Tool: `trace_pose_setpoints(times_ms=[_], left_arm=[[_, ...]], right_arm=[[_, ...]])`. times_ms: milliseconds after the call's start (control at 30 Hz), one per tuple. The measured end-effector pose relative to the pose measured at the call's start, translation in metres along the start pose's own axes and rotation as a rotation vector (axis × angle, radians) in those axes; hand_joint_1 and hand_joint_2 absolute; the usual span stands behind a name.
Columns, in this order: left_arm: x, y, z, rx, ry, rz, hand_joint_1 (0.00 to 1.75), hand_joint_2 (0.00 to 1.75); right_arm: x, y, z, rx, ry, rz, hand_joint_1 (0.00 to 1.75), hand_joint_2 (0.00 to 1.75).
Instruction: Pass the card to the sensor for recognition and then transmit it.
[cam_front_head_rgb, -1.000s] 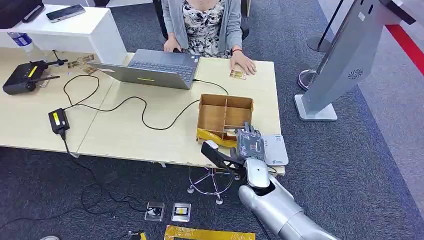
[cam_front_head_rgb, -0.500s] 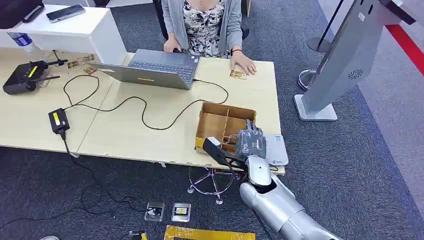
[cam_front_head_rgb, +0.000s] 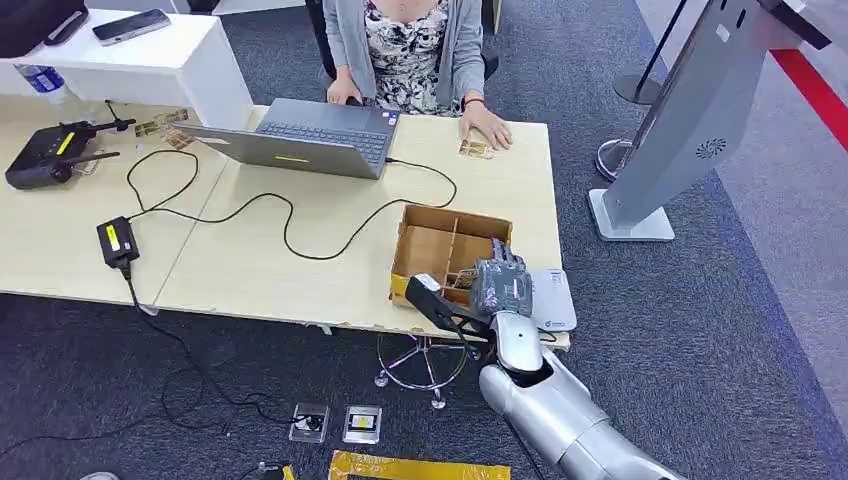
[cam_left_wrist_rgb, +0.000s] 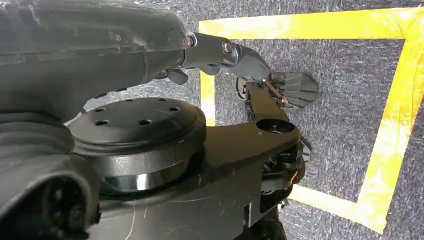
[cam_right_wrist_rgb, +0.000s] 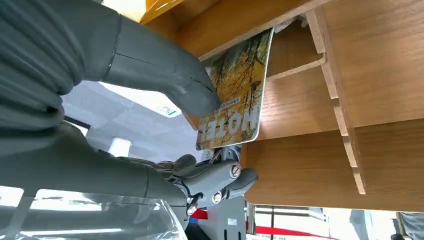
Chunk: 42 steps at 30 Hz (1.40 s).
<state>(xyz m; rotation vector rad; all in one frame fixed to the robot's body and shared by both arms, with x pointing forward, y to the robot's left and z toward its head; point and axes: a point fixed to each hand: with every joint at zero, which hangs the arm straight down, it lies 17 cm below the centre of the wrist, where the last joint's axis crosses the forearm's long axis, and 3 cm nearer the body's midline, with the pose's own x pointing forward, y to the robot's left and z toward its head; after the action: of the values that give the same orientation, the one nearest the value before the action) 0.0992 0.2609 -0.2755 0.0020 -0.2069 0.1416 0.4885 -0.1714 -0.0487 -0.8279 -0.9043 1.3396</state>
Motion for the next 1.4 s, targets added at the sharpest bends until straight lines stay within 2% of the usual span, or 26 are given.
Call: trace_pose_setpoints(times_ms=[767, 833, 933, 1000, 1200, 1400], left_arm=[[0.0, 0.0, 0.0, 0.0, 0.0, -0.001, 0.0, 0.0], [-0.001, 0.001, 0.0, 0.002, 0.002, -0.007, 0.0, 0.0], [-0.002, 0.002, 0.0, 0.007, 0.012, -0.013, 0.0, 0.0], [-0.003, 0.003, 0.0, 0.009, 0.019, -0.019, 0.0, 0.0], [-0.005, 0.001, 0.0, 0.002, 0.02, -0.044, 0.0, 0.0], [-0.002, -0.001, 0.0, -0.01, 0.001, -0.061, 0.0, 0.0]], right_arm=[[0.0, -0.002, 0.0, -0.009, 0.001, 0.004, 1.75, 1.75], [-0.001, -0.035, -0.006, -0.123, 0.018, 0.029, 1.75, 1.75], [0.007, -0.137, -0.02, -0.267, 0.042, 0.058, 1.75, 1.75], [0.015, -0.177, -0.02, -0.329, 0.033, 0.066, 1.75, 1.75], [0.032, -0.218, -0.01, -0.453, -0.013, 0.033, 1.75, 1.75], [0.033, -0.233, -0.006, -0.482, -0.027, 0.012, 1.75, 1.75]])
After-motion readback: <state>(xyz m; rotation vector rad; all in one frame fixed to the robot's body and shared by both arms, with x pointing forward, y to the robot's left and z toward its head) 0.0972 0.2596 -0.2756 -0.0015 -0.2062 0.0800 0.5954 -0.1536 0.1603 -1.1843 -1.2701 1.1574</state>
